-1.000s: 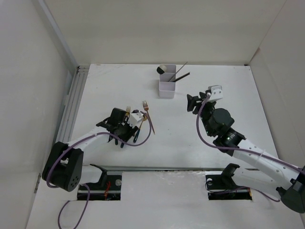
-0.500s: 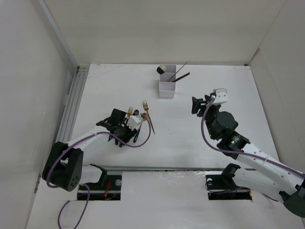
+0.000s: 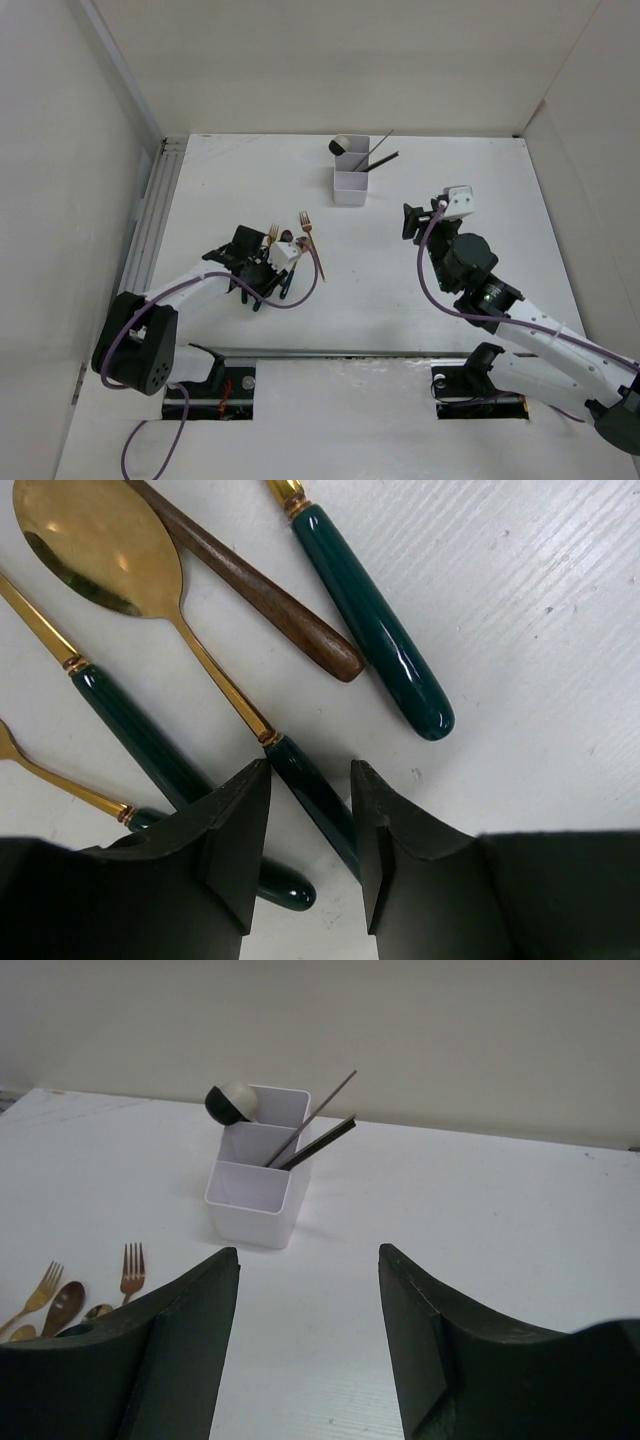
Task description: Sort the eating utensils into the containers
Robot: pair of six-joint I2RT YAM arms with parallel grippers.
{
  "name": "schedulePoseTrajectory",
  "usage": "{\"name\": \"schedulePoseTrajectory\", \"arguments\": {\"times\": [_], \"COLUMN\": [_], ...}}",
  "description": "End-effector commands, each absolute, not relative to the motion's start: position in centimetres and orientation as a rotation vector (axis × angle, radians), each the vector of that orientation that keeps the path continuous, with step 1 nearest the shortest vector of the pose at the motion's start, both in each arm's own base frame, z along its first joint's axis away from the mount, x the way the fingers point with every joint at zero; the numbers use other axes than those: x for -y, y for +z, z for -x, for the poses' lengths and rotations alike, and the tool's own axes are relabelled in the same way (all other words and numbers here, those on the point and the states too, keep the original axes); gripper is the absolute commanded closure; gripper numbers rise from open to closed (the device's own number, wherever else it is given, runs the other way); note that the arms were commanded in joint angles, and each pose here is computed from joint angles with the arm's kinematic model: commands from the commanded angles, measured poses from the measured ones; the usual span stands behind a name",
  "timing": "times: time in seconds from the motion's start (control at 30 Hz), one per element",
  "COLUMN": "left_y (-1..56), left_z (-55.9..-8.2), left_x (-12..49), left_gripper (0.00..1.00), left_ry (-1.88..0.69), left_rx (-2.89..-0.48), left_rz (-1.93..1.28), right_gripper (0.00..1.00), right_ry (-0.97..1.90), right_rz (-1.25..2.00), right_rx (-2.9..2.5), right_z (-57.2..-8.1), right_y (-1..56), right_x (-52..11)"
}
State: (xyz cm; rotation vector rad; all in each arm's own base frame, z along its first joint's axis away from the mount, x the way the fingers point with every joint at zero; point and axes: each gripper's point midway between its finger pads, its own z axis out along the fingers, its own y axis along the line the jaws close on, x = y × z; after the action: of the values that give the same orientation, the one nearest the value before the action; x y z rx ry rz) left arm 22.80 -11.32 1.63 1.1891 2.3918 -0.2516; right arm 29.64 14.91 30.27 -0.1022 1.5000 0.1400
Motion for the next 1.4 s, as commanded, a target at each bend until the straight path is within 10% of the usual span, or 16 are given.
{"name": "schedulePoseTrajectory", "arguments": {"times": [0.0, 0.17, 0.33, 1.0, 1.37], "left_y": [1.3, 0.9, 1.3, 13.4, 32.0], "left_z": [-22.6, -22.5, -23.5, -31.4, -43.3], "left_x": [11.5, 11.7, 12.1, 15.9, 23.8], "left_gripper": [0.65, 0.71, 1.0, 1.0, 1.0], "left_ry": [-0.279, -0.293, -0.293, -0.4, -0.622], "left_rx": [-2.402, -2.411, -2.401, -2.234, -1.44], "left_rz": [-1.219, -1.224, -1.208, -0.868, -0.647], "right_gripper": [0.37, 0.36, 0.36, 0.36, 0.38], "right_ry": [0.114, 0.07, 0.05, 0.073, 0.118], "right_rz": [0.104, 0.116, 0.136, 0.231, 0.193], "right_rx": [-1.489, -1.496, -1.501, -1.464, -1.331], "right_z": [-29.6, -29.8, -29.9, -31.4, -38.5], "right_y": [30.6, 30.3, 30.1, 30.2, 34.5], "right_x": [-14.6, -14.3, -14.3, -17.2, -15.9]}}
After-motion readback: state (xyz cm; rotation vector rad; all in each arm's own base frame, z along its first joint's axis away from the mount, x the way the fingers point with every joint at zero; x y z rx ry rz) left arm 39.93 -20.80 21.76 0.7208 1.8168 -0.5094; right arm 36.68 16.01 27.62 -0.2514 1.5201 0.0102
